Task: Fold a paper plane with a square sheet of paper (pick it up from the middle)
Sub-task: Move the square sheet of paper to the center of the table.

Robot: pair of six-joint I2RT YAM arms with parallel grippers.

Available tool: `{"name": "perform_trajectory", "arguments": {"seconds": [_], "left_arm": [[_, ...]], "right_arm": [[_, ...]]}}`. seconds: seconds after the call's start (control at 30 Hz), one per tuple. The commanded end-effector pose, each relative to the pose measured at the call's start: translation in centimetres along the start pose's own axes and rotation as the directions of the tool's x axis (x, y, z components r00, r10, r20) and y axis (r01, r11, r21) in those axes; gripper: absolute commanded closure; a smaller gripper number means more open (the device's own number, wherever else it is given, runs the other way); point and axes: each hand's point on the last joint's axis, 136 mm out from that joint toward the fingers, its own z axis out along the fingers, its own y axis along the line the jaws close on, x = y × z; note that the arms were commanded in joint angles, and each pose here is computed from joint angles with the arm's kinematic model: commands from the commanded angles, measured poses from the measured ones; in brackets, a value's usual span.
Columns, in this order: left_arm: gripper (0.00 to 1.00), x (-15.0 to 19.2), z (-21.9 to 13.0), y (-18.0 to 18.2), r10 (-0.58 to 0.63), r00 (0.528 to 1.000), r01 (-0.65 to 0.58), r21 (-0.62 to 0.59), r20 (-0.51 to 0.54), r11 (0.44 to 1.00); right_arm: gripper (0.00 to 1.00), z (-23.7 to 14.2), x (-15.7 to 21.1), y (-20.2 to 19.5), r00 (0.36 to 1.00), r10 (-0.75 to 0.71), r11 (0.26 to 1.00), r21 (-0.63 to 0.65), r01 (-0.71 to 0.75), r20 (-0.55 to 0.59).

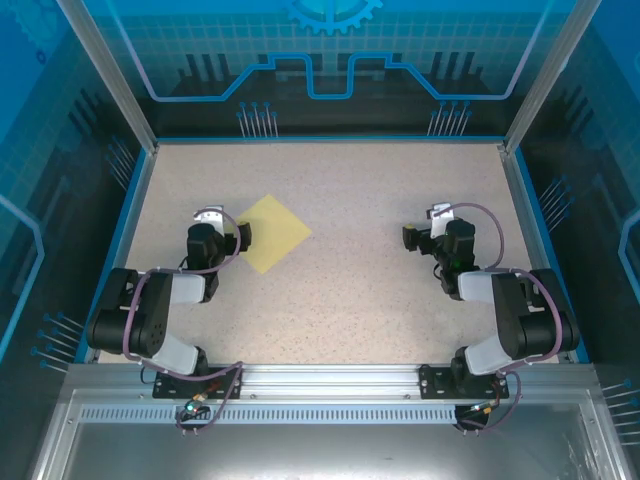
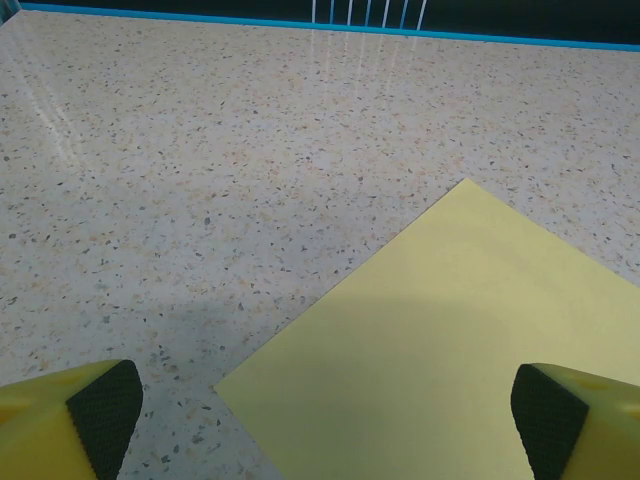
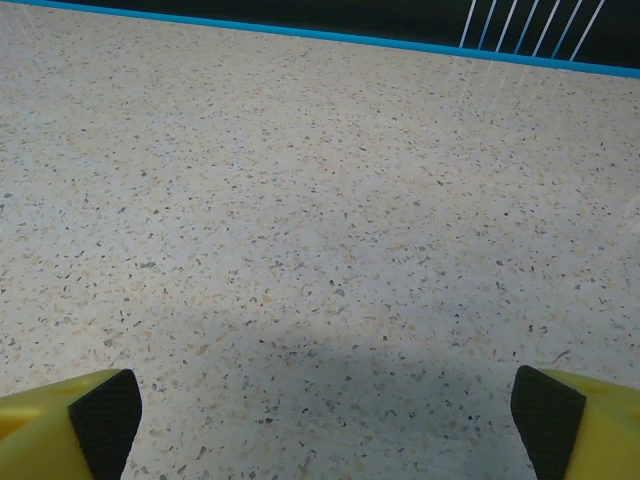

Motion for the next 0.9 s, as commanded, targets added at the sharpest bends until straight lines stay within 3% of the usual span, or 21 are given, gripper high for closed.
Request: {"name": "perform_trajectory", "arguments": {"seconds": [0.0, 0.7, 0.87], "left_arm": [[0.01, -0.9, 0.3, -0.2, 0.009, 1.000, -0.010, 0.020, 0.019, 1.000], [0.01, -1.0, 0.3, -0.2, 0.007, 1.000, -0.007, 0.025, 0.020, 1.000], [0.01, -2.9, -1.0, 0.8, -0.020, 1.000, 0.021, -0.043, 0.023, 0.999]], "right_arm": [[0.01, 0.2, -0.8, -0.7, 1.000, -0.002, 1.000, 0.011, 0.001, 0.021], [0.01, 0.2, -0.9, -0.6, 1.000, -0.003, 1.000, 0.005, 0.002, 0.024], [0.01, -1.7, -3.9, -1.4, 1.000, -0.002, 0.998, 0.067, 0.000, 0.022]]}}
